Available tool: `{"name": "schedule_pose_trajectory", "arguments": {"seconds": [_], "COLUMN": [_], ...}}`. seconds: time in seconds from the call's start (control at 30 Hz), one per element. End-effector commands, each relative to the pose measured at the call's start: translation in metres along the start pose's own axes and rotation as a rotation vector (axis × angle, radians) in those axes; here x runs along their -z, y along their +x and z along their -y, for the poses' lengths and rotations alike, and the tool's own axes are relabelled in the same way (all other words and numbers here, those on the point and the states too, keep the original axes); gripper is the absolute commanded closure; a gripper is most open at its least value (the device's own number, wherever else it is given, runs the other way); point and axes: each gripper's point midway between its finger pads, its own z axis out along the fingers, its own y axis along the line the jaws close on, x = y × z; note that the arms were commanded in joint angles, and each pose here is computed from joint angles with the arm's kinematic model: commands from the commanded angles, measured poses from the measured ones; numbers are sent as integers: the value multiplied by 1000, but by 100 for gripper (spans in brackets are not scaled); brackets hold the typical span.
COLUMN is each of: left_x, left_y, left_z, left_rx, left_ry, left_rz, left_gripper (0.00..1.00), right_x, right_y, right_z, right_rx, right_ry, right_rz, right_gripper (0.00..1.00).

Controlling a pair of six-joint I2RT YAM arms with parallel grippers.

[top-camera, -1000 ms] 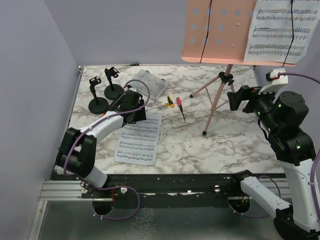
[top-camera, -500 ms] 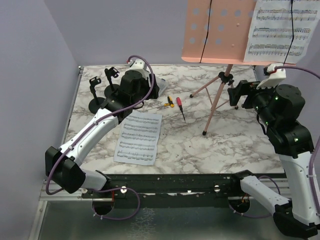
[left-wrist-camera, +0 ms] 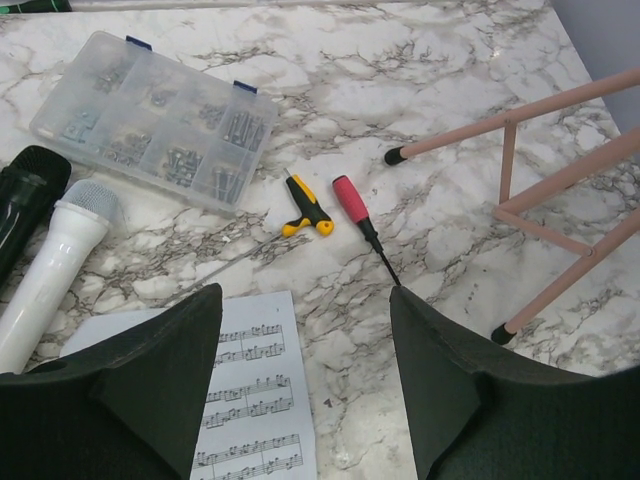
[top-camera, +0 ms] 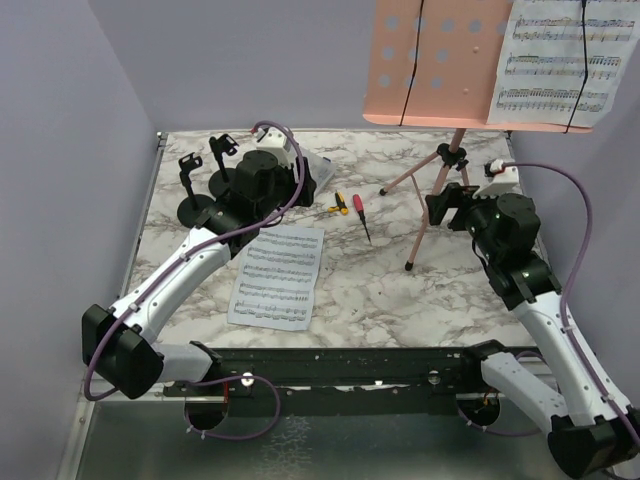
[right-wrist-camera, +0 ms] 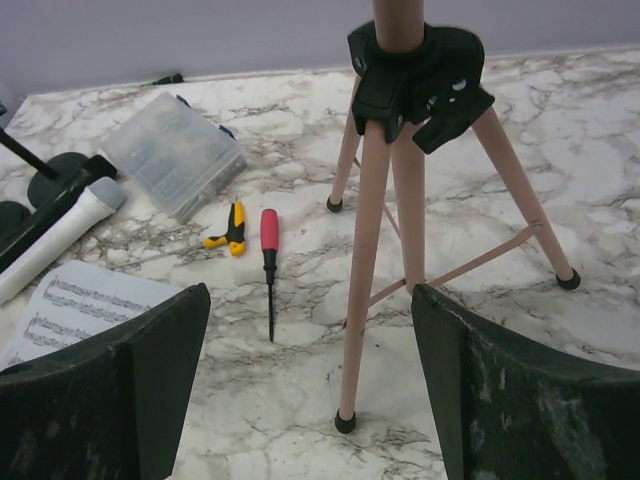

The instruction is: Pack up the instrument practice props

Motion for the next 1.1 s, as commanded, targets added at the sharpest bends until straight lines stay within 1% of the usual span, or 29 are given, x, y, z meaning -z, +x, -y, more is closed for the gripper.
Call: {"name": "schedule_pose_trajectory", "arguments": {"seconds": [0.0, 0.13, 0.33, 0.43, 0.6, 0.73, 1.07], "left_x": [7, 9, 10, 8, 8, 9, 11], "left_y": [0, 2, 3, 6, 6, 1, -3], "left_z": [6, 6, 8, 7, 8, 13, 18], "left_rx": [-23, -39, -57, -62, -66, -58, -27], "left_ry": [45, 52, 65, 63, 57, 67, 84], "left_rz": [17, 14, 11, 4, 8, 16, 23], "left_gripper": [30, 30, 30, 30, 30, 30, 30], "right_x": [-28, -43, -53, -56, -56, -61, -79], "right_y": [15, 57, 103, 127, 158, 174, 181], "right_z": [10, 17, 30, 26, 18, 6, -33], "right_rx": [-84, -130, -194, -219, -271, -298, -333], "right_ry": [55, 85, 155, 157, 181, 163, 116], "right_rz": [38, -38, -103, -154, -209, -249, -265], "right_gripper": [15, 18, 20, 22, 22, 23, 23]}}
